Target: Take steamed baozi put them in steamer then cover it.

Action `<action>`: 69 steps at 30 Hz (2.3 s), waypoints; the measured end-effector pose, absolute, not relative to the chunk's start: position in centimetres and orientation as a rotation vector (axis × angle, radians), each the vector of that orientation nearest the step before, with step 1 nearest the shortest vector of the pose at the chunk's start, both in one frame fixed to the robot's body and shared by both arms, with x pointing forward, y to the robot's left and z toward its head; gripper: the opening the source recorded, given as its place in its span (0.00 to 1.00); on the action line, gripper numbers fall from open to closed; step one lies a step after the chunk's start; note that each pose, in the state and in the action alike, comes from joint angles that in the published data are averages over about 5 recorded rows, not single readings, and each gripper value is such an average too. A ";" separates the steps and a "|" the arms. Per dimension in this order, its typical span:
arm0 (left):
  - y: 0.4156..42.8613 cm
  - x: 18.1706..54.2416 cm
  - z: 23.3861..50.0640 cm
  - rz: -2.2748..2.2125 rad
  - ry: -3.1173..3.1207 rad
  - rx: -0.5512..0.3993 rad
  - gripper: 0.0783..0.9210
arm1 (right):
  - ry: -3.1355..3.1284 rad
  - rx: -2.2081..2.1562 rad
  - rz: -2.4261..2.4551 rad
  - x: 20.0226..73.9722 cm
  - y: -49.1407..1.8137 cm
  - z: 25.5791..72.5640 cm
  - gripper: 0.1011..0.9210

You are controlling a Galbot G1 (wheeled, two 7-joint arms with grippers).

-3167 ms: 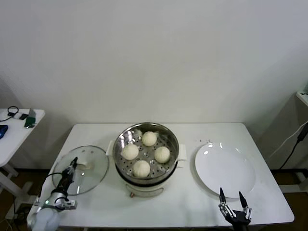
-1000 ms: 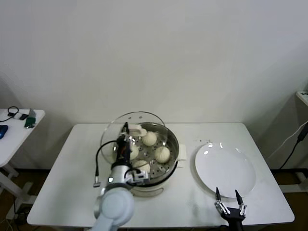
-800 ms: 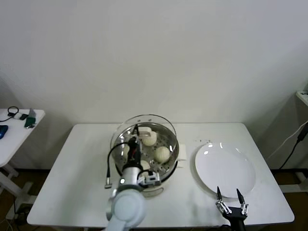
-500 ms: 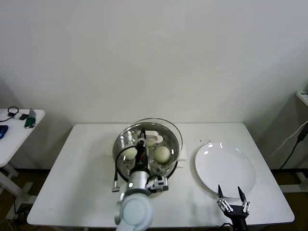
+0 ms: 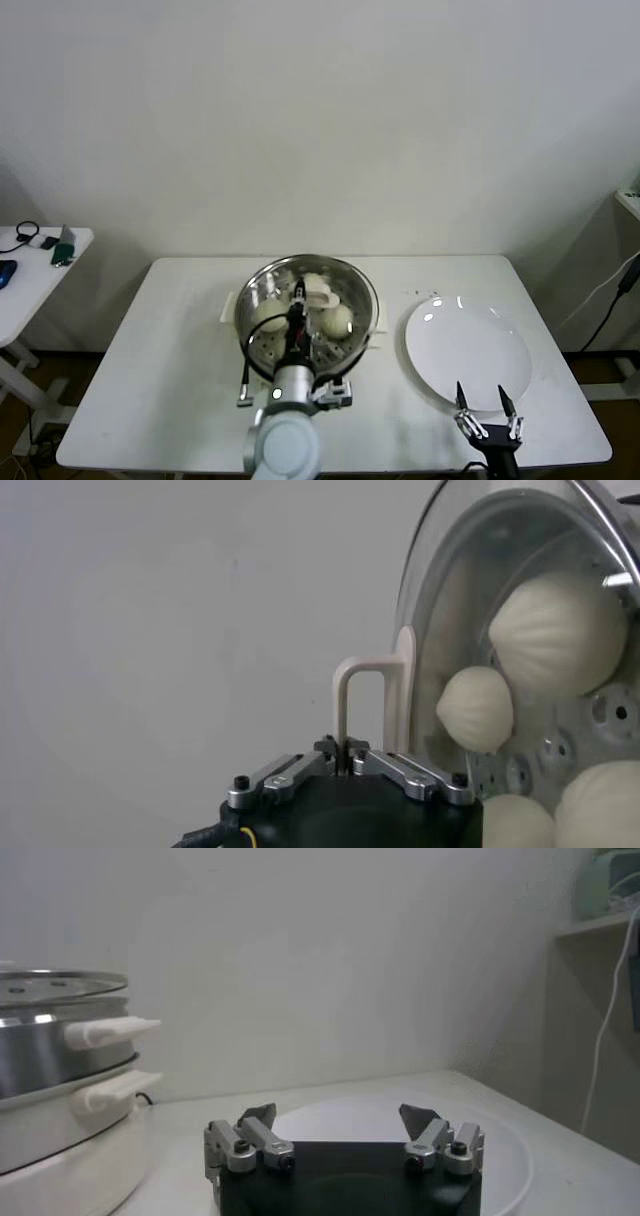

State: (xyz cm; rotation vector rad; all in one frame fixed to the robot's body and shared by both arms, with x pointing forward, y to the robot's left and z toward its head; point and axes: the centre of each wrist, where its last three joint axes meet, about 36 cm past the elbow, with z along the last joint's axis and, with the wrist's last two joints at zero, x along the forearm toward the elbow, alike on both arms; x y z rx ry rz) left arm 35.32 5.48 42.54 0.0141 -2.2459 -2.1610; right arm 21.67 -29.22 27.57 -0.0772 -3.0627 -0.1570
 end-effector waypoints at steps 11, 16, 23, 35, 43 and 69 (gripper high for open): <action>6.4 36.1 41.7 -2.189 -2.209 0.044 0.07 | -3.058 -0.067 -0.161 20.9 -29.0 27.5 0.88; 6.7 36.2 41.5 -2.198 -2.198 0.048 0.07 | -3.060 -0.060 -0.162 20.8 -29.0 27.5 0.88; 6.7 36.3 41.2 -2.196 -2.192 0.041 0.07 | -3.065 -0.055 -0.162 20.6 -28.9 27.6 0.88; 6.7 36.3 41.1 -2.166 -2.201 0.025 0.07 | -3.072 -0.053 -0.162 20.5 -28.9 27.7 0.88; 7.0 35.9 41.7 -2.134 -2.222 -0.013 0.12 | -3.073 -0.050 -0.166 20.6 -28.8 27.8 0.88; 11.9 31.2 45.2 -1.878 -2.497 -0.135 0.88 | -3.060 -0.054 -0.190 21.4 -28.5 28.7 0.88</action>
